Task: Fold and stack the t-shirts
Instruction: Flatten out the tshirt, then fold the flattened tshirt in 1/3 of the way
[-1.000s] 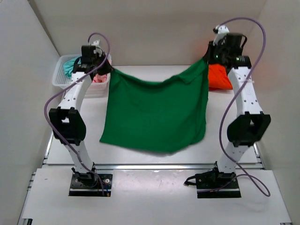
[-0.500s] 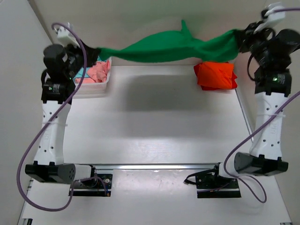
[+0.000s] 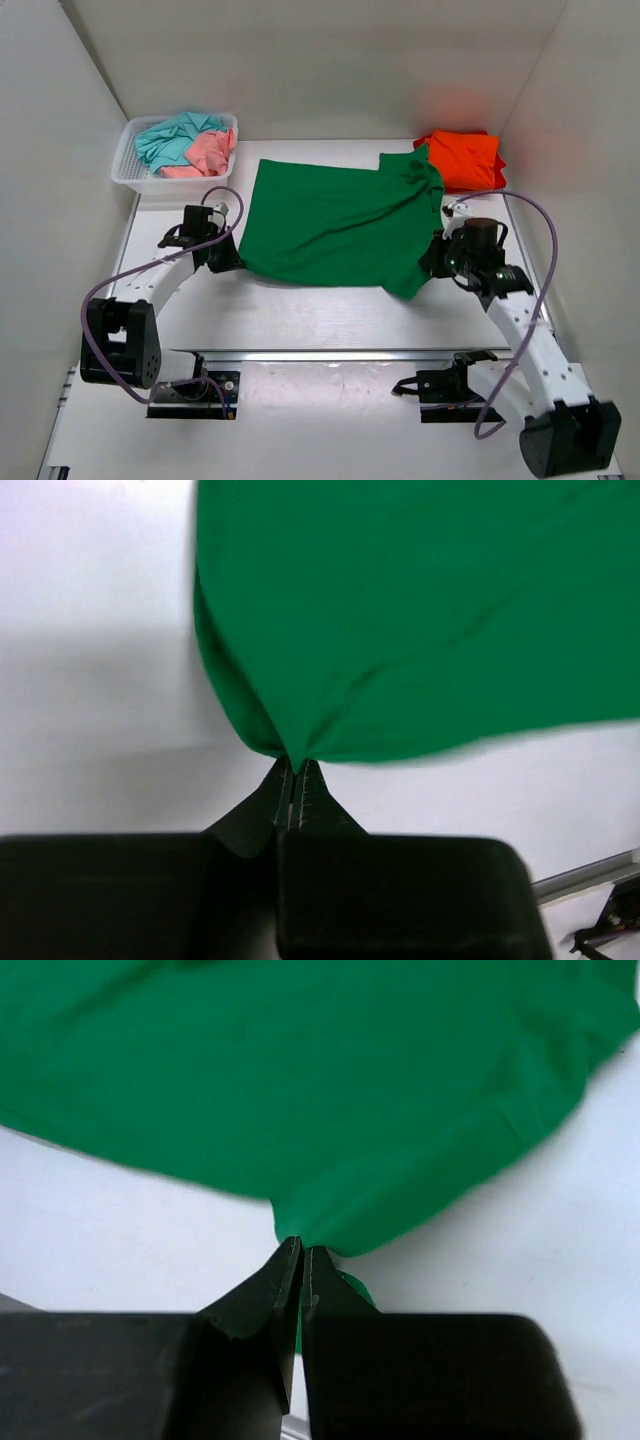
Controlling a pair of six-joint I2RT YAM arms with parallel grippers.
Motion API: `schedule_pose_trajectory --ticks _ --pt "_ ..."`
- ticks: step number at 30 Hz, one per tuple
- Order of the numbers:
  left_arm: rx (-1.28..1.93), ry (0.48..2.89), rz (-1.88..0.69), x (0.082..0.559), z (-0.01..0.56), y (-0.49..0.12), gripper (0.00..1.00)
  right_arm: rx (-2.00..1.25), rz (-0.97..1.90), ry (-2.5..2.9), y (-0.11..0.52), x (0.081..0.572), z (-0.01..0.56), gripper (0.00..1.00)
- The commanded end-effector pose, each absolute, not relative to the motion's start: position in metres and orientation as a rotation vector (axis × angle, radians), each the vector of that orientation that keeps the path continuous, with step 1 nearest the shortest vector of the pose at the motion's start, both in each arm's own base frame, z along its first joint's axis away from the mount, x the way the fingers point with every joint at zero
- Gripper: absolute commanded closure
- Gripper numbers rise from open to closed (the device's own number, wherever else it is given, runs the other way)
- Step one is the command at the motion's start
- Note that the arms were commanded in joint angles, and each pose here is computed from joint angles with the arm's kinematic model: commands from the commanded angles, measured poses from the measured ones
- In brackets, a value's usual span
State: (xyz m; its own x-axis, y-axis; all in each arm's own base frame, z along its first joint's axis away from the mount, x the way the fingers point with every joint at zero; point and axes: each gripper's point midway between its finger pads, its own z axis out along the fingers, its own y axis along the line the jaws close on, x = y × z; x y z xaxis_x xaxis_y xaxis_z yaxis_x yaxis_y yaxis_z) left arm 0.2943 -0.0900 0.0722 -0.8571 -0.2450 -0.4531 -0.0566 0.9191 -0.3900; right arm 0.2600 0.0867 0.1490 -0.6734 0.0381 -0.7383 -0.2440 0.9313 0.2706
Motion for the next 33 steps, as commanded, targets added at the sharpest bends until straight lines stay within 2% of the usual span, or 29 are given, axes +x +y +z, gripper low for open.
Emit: schedule_pose_trajectory --ticks 1,6,18,27,33 --pt "-0.198 2.538 -0.475 0.289 0.075 -0.084 1.0 -0.03 0.433 2.152 0.087 0.254 0.179 1.0" --pt "-0.194 2.572 -0.422 0.276 0.064 -0.077 1.0 0.029 0.474 2.319 0.08 0.22 0.145 1.0" --pt "-0.203 2.543 -0.398 0.283 0.073 -0.071 1.0 0.265 0.496 2.517 0.086 0.186 0.13 1.0" --pt "-0.177 2.525 -0.408 0.28 0.088 -0.072 1.0 0.52 0.464 2.6 0.07 0.122 0.108 1.0" --pt "-0.153 2.51 -0.392 0.266 0.097 -0.072 1.0 0.514 0.373 2.591 0.048 0.122 0.114 1.0"
